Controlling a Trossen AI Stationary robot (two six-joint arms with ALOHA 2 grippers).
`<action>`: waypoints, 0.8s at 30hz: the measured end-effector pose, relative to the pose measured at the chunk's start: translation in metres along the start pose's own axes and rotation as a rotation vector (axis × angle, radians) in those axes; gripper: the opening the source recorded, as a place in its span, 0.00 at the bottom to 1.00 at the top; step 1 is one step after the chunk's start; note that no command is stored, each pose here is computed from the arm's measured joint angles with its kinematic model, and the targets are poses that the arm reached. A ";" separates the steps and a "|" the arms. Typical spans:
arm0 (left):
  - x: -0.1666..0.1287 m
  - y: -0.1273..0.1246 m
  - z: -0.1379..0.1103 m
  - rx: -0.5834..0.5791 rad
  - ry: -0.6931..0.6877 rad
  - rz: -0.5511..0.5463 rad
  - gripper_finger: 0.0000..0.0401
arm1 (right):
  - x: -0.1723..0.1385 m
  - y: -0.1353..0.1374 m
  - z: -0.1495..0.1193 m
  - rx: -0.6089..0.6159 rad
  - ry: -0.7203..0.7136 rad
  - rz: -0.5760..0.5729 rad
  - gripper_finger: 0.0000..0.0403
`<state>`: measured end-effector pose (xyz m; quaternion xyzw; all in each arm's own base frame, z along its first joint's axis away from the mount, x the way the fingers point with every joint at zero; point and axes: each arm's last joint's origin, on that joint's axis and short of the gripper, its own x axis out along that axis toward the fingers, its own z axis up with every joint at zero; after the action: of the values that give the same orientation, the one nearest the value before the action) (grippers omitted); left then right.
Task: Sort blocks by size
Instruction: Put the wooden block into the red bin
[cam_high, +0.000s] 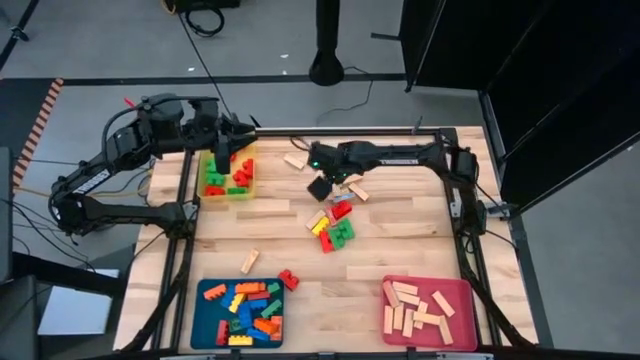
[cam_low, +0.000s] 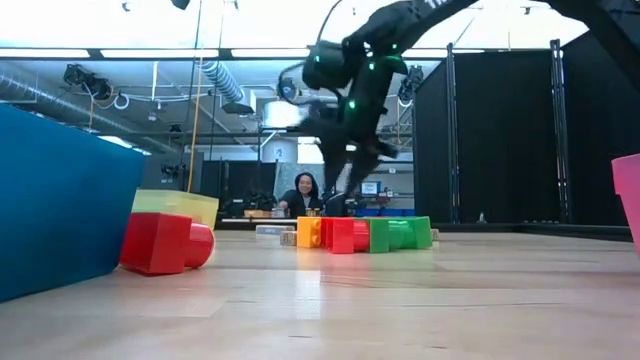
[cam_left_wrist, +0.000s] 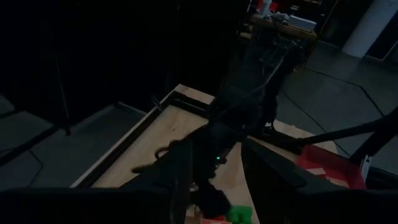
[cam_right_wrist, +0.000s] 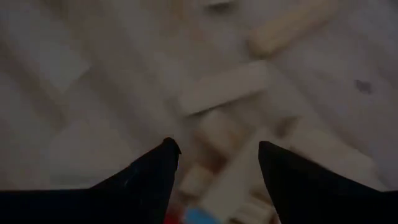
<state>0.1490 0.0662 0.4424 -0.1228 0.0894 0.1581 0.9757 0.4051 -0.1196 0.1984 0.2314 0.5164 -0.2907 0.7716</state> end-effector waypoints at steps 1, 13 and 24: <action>0.000 0.000 0.000 0.000 -0.002 0.001 0.36 | 0.003 -0.002 -0.001 0.036 0.007 -0.032 0.60; 0.002 0.001 0.000 0.003 0.001 0.010 0.36 | 0.022 -0.003 -0.018 0.109 0.040 -0.145 0.58; 0.002 0.001 0.000 0.004 0.002 0.009 0.36 | 0.020 -0.003 -0.018 0.099 0.046 -0.133 0.44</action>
<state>0.1504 0.0672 0.4418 -0.1204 0.0912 0.1624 0.9751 0.3976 -0.1141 0.1728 0.2410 0.5333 -0.3612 0.7260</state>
